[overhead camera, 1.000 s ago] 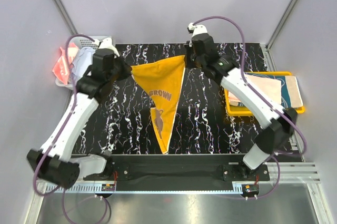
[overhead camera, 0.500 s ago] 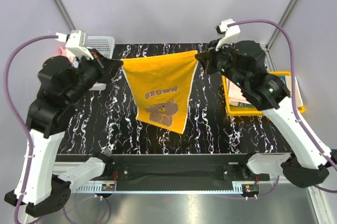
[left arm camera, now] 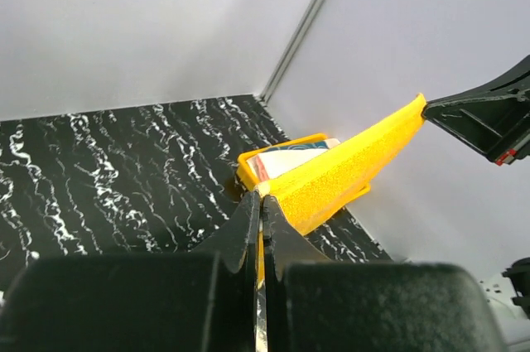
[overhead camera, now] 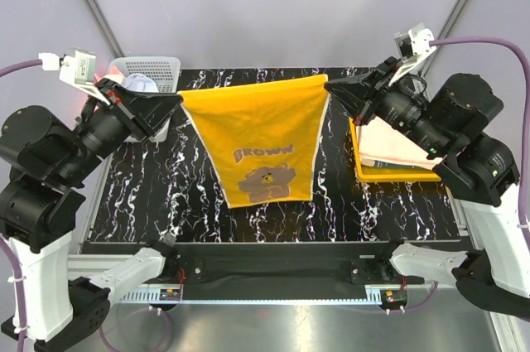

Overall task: Fold and stack the towels
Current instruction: Flatten out the crumpled towel

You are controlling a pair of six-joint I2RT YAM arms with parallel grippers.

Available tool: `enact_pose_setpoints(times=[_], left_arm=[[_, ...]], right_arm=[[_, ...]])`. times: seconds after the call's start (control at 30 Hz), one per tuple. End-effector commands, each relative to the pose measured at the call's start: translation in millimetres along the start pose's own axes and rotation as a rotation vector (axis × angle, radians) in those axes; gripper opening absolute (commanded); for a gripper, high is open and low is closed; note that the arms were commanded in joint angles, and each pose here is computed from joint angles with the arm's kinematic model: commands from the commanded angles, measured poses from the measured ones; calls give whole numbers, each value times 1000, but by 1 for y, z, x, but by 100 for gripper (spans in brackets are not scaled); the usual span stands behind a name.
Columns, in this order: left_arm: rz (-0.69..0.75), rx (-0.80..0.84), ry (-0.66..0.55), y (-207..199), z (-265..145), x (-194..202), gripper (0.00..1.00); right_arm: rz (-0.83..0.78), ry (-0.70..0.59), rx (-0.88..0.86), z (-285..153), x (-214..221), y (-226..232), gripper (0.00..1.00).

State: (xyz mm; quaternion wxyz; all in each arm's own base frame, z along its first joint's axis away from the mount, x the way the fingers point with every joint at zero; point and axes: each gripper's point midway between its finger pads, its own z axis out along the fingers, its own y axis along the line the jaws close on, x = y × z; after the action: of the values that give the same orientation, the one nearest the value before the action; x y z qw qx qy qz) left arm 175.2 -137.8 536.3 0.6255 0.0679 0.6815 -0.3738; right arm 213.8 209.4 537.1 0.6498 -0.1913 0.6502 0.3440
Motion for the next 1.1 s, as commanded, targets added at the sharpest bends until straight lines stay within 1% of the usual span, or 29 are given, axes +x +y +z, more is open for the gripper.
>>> enact_pose_setpoints(times=[0.0,0.07,0.1,0.2,0.23,0.27,0.3,0.33,0.37,0.4,0.43,0.47,0.5,0.53,0.6,0.63,0.67,0.73,0.77,0.8,0.83,0.9,1.0,1.07], left_arm=[[13,6,-97,-9,-14,-25,0],[-3,-7,-71,-1,2,-17,0],[-7,-13,-79,2,10,-18,0],[-43,-60,-26,27,54,-1,0],[-56,-60,-10,34,69,4,0],[-87,-73,14,50,93,14,0],[-102,-91,30,62,107,21,0],[-114,-113,31,75,118,23,0],[-131,-128,51,88,130,32,0],[-142,-157,71,108,152,42,0],[-148,-188,71,126,162,45,0],[-160,-215,81,143,175,51,0],[-164,-217,80,154,188,53,0],[-195,-254,138,183,212,78,0],[-199,-282,134,210,236,87,0],[-218,-325,180,239,256,115,0],[-215,-327,164,250,267,116,0],[-234,-356,185,283,293,138,0],[-238,-352,188,291,304,144,0],[-243,-357,198,298,311,149,0],[-242,-360,205,309,325,155,0],[-244,-368,221,316,333,161,0],[-242,-390,247,327,334,176,0],[-242,-399,263,329,327,188,0]], right_arm=[[-13,-47,40,-8,-17,-6,0],[-22,-42,54,2,-14,-10,0],[-23,-38,83,8,-12,-16,0],[-53,21,133,38,2,-30,0],[-63,59,150,59,14,-39,0],[-51,81,165,69,19,-56,0],[-18,124,154,92,35,-74,0],[50,146,143,104,48,-87,0],[78,164,143,114,58,-104,0],[92,180,185,121,69,-131,0],[116,227,213,141,98,-154,0],[147,249,201,150,111,-166,0],[185,261,217,155,122,-190,0],[252,286,223,172,147,-212,0],[297,315,223,184,171,-235,0],[331,336,252,195,193,-260,0],[343,345,267,199,204,-272,0],[387,355,303,211,229,-304,0],[400,359,318,215,236,-315,0],[424,382,333,220,257,-328,0],[427,361,331,225,250,-334,0],[427,371,340,231,257,-341,0],[434,400,343,234,272,-347,0],[447,415,347,231,282,-346,0]])
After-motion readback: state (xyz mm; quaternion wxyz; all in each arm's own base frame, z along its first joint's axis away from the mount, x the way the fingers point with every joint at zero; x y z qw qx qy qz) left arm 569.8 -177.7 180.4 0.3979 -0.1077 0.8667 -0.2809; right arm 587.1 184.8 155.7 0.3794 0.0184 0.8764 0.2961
